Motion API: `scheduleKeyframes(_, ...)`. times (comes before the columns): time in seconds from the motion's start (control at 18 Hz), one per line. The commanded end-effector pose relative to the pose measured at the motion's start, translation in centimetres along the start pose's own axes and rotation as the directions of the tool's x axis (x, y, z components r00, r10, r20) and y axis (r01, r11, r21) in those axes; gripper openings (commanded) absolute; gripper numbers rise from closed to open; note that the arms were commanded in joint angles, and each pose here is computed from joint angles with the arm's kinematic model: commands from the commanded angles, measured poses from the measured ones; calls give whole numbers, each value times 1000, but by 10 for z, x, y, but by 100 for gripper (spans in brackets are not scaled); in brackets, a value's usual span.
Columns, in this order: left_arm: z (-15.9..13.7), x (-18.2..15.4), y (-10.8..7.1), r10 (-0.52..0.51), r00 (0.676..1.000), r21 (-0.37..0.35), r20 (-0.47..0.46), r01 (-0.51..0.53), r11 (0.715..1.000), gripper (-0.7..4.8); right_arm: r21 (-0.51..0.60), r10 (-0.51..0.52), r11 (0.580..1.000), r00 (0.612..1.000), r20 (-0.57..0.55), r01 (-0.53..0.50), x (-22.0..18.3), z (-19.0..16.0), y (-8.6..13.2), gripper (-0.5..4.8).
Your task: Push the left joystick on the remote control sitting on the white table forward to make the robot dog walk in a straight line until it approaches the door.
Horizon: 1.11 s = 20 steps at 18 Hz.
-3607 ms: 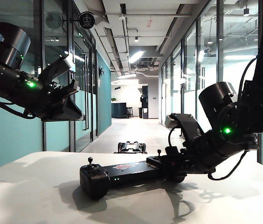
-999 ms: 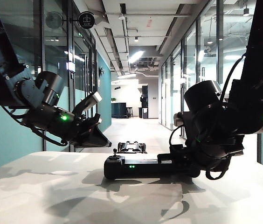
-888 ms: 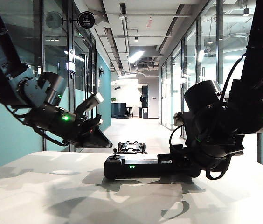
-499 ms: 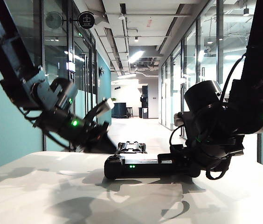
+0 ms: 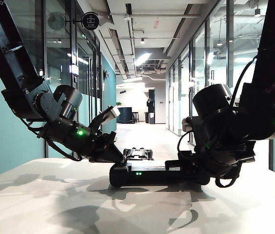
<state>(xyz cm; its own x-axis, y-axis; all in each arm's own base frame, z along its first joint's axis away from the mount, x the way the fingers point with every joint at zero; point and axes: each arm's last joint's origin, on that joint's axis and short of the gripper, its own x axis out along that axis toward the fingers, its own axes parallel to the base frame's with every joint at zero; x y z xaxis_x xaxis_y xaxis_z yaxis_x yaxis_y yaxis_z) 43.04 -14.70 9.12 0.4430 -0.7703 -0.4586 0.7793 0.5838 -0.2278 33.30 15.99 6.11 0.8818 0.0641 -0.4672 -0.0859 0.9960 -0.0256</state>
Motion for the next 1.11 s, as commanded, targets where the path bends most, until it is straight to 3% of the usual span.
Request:
scheduleKeyframes(0.06, 5, 0, 3, 55, 998, 11, 26, -55, 998, -6, 9, -4, 1000, 1000, 31, 3, 0, 5, 0, 210)
scheduleKeyframes(1.11, 8, 0, 3, 62, 997, 21, 41, -63, 998, -6, 9, -2, 1000, 1000, 30, 1, 0, 5, 1, 209)
